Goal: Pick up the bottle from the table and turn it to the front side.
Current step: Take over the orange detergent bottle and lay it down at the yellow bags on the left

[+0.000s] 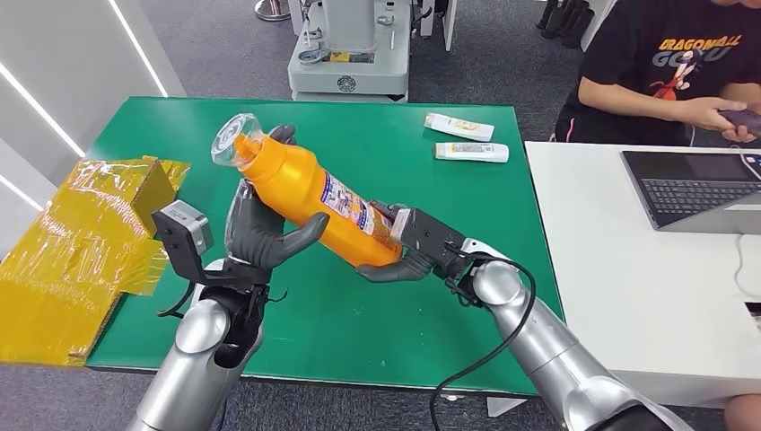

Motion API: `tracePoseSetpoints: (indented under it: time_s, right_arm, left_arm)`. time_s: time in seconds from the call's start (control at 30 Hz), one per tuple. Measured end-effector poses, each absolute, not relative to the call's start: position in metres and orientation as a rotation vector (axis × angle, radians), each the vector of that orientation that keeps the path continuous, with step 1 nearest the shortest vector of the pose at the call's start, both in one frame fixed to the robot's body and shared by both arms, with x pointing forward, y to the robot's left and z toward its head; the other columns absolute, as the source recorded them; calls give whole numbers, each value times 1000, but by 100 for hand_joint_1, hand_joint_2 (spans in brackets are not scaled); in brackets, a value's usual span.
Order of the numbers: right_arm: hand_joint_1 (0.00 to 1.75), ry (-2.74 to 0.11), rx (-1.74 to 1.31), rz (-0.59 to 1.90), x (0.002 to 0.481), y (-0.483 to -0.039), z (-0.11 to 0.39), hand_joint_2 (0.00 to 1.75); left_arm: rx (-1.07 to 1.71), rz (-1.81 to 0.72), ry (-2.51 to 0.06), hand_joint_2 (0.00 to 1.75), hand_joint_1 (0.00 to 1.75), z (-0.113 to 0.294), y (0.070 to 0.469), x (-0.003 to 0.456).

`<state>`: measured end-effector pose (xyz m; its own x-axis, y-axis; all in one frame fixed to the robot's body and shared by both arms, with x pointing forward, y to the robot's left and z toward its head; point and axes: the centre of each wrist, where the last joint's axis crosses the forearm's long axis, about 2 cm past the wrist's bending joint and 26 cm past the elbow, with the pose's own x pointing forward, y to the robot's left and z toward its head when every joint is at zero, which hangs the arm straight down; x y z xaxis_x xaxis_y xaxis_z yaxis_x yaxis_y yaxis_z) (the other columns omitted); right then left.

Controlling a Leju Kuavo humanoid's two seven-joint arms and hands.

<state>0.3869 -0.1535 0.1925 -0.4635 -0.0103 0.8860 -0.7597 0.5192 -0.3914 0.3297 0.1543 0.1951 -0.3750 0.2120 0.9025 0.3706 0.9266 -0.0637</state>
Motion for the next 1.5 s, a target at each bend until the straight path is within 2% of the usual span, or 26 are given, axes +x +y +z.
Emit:
tracePoseSetpoints:
  time_s: [0.03,0.13,0.17,0.97,1.0,1.1,1.13,1.5]
  right_arm:
    - [175,-1841,628,1041,387,-154,191,175]
    - [175,-1820,603,1062,388,-156,185,175]
    - [175,-1814,597,1065,388,-157,184,175]
    - [175,-1770,569,1072,388,-161,168,175]
    - [157,-1770,569,1073,388,-160,168,175]
    - [26,-1770,566,1072,388,-161,168,175]
    - [0,-1777,552,1063,388,-161,168,175]
    - [0,-1878,361,863,381,-167,166,175]
  left_arm:
    - [-421,-178,-1968,175,14,195,154,330]
    - [-417,-179,-1957,175,144,193,155,330]
    - [-415,-179,-1953,175,175,192,155,330]
    - [-411,-177,-1917,175,175,183,157,331]
    - [-410,-177,-1917,175,175,183,157,331]
    - [-410,-178,-1916,175,175,182,157,331]
    - [-413,-176,-1913,175,175,182,157,331]
    - [-431,-135,-1904,175,175,178,160,332]
